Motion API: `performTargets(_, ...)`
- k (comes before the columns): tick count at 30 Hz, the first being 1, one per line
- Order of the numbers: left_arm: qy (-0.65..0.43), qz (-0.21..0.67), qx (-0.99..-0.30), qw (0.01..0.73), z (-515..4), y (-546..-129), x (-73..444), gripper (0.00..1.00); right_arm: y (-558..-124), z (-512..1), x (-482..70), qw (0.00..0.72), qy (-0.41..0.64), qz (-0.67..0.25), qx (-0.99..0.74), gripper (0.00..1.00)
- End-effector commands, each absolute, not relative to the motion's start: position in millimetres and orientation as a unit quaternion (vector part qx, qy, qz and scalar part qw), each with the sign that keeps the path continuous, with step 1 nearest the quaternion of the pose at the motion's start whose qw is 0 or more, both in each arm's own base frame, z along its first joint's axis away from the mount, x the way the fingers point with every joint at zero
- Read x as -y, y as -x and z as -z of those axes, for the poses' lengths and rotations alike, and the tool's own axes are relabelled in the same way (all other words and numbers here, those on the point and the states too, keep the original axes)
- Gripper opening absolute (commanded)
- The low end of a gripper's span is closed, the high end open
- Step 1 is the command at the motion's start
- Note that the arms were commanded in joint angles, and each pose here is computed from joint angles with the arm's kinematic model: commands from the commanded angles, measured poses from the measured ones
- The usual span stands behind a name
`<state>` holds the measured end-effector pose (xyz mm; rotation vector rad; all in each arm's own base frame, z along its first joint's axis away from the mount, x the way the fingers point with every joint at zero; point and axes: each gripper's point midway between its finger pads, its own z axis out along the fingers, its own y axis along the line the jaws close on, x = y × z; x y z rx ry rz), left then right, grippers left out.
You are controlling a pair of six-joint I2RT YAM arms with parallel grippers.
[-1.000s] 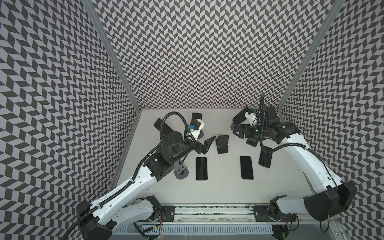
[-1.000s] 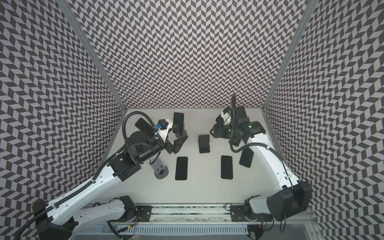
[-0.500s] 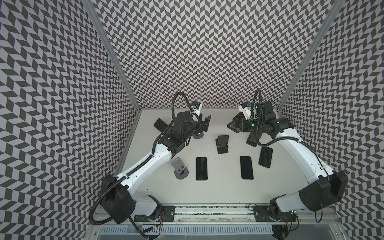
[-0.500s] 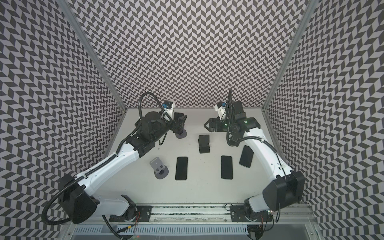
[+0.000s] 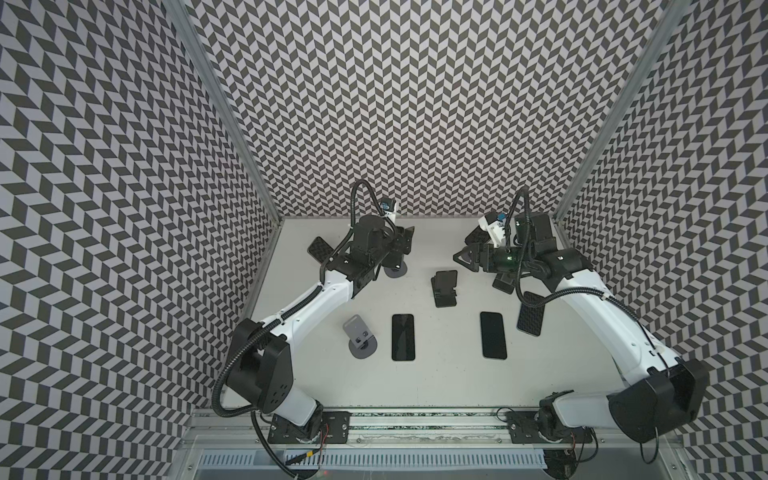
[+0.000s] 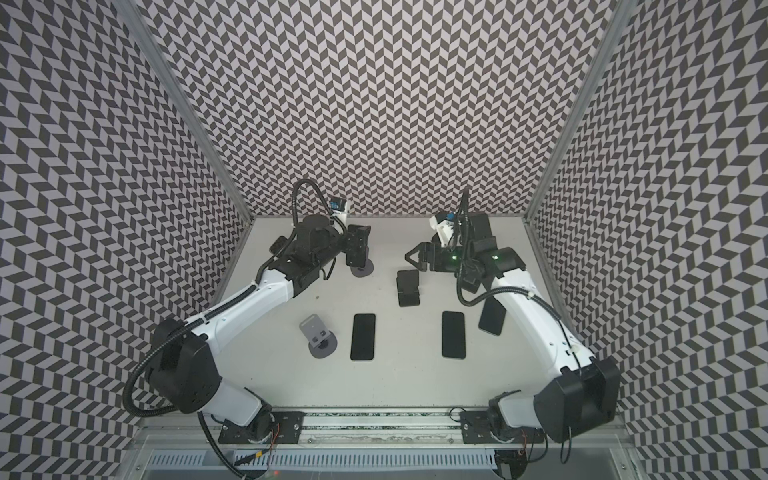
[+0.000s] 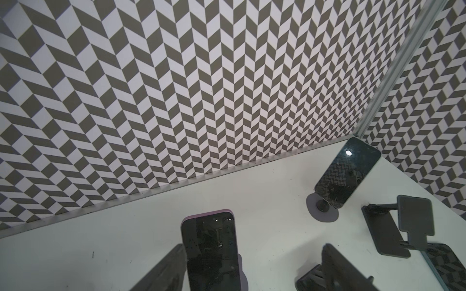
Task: Remove the phone from the phone stand
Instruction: 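Reach the left gripper toward the purple-edged phone on a far stand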
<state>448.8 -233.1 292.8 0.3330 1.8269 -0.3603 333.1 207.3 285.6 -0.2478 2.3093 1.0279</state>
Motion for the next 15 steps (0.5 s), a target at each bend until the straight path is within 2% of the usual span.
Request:
performTargets(1,-0.157,0.167,-0.767,0.599,-300.5,-462.4,234.9,0.84,-334.9,-293.2,-208.0,0.325,0.111,-0.382,-0.858,0.79)
performTargets(15,-0.156,0.155,-0.794,0.567,-251.5,-500.8,231.0,0.86,-349.9,-271.3,-219.3,0.305,0.117,-0.367,-0.871,0.79)
